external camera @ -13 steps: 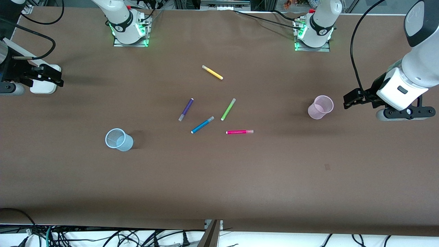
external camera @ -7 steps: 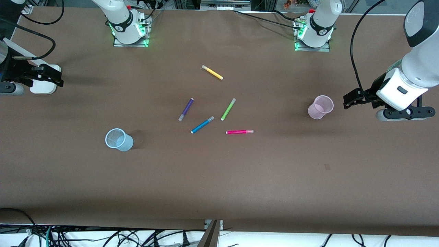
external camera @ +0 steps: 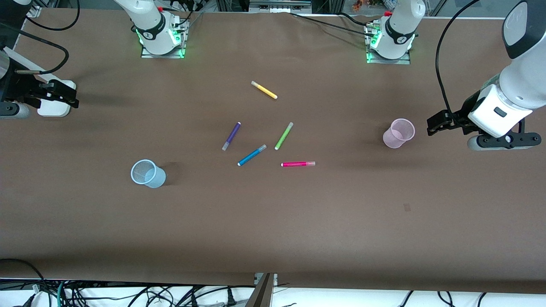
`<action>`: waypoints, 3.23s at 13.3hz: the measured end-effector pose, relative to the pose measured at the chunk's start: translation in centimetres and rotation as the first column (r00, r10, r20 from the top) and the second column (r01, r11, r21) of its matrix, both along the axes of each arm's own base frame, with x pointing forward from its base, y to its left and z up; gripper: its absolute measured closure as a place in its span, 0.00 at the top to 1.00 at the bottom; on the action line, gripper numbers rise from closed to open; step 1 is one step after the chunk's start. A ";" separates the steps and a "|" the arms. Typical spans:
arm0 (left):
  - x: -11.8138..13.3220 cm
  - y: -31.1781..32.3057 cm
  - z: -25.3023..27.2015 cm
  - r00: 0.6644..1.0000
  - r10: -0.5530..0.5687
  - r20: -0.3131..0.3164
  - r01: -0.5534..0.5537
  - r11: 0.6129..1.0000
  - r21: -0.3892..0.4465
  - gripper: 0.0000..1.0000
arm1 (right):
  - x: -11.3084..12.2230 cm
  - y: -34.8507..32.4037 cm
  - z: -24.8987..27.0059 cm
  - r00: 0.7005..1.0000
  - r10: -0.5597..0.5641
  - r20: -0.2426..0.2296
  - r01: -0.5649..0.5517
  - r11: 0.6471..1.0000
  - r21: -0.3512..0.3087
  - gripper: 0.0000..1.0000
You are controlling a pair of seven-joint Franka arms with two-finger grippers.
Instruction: Place pink and blue markers in matching cups
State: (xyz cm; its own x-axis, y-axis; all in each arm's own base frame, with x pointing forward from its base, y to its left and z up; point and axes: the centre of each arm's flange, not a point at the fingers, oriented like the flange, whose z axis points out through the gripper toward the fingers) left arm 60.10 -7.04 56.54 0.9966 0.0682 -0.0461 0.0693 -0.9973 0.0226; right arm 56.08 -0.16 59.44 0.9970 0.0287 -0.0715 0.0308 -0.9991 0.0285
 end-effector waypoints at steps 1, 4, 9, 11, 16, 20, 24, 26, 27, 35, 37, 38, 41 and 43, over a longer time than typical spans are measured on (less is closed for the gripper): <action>0.0 0.0 0.0 1.000 0.000 0.000 0.000 1.000 0.000 1.00 | 0.0 0.0 0.0 1.000 0.000 0.000 0.000 1.000 0.000 1.00; 0.0 0.0 0.0 1.000 0.000 0.000 0.000 1.000 0.000 1.00 | 0.1 0.0 -0.1 1.000 0.000 -0.002 0.000 1.000 0.000 1.00; 0.0 0.0 0.0 1.000 0.000 0.000 0.000 1.000 0.000 1.00 | 0.1 0.0 -0.2 1.000 0.000 -0.002 0.000 1.000 0.000 1.00; 0.0 0.0 0.0 1.000 0.000 0.000 0.000 1.000 0.000 1.00 | 0.1 0.0 -0.2 1.000 0.000 -0.002 0.000 1.000 0.001 1.00; 0.0 -0.2 -0.1 1.000 -0.003 -0.001 0.003 1.000 0.000 1.00 | 1.1 0.6 -2.2 0.999 0.009 -0.031 -0.009 1.000 0.006 1.00; 0.0 -0.3 -0.3 1.000 0.001 -0.009 -0.001 1.000 0.000 1.00 | 3.5 2.1 -8.4 0.992 0.037 -0.121 -0.035 0.999 0.014 1.00; -0.5 -2.5 -0.5 0.996 0.084 -0.033 -0.084 0.996 0.006 1.00 | 6.0 8.6 -15.0 0.981 0.139 -0.136 -0.137 0.990 0.025 1.00; -1.1 -4.9 -0.6 0.987 0.152 -0.045 -0.152 0.988 0.013 1.00 | 6.7 13.1 -18.7 0.972 0.195 -0.130 -0.193 0.981 0.026 1.00; -1.4 -6.2 -0.7 0.979 0.197 -0.056 -0.196 0.980 0.020 1.00 | 6.8 15.3 -20.2 0.974 0.189 -0.124 -0.188 0.982 0.020 1.00; -3.9 -18.4 -6.4 0.790 0.598 -0.139 -0.581 0.801 0.142 1.00 | 3.7 31.9 -29.2 0.986 -0.160 -0.035 0.159 0.986 -0.041 1.00; -4.0 -22.2 -9.7 0.717 0.683 -0.141 -0.662 0.730 0.168 1.00 | 3.0 34.5 -31.3 0.959 -0.285 -0.002 0.285 0.958 -0.035 1.00; -4.0 -24.1 -11.7 0.673 0.726 -0.140 -0.705 0.687 0.175 1.00 | 2.6 35.8 -32.4 0.934 -0.358 0.016 0.358 0.933 -0.025 1.00; -3.5 -28.1 -17.7 0.554 0.820 -0.146 -0.800 0.573 0.179 1.00 | 1.2 39.5 -35.4 0.836 -0.545 0.054 0.545 0.838 0.022 1.00; -2.6 -29.3 -21.4 0.469 0.869 -0.155 -0.854 0.492 0.169 1.00 | 0.5 40.8 -37.1 0.793 -0.607 0.057 0.606 0.795 0.032 1.00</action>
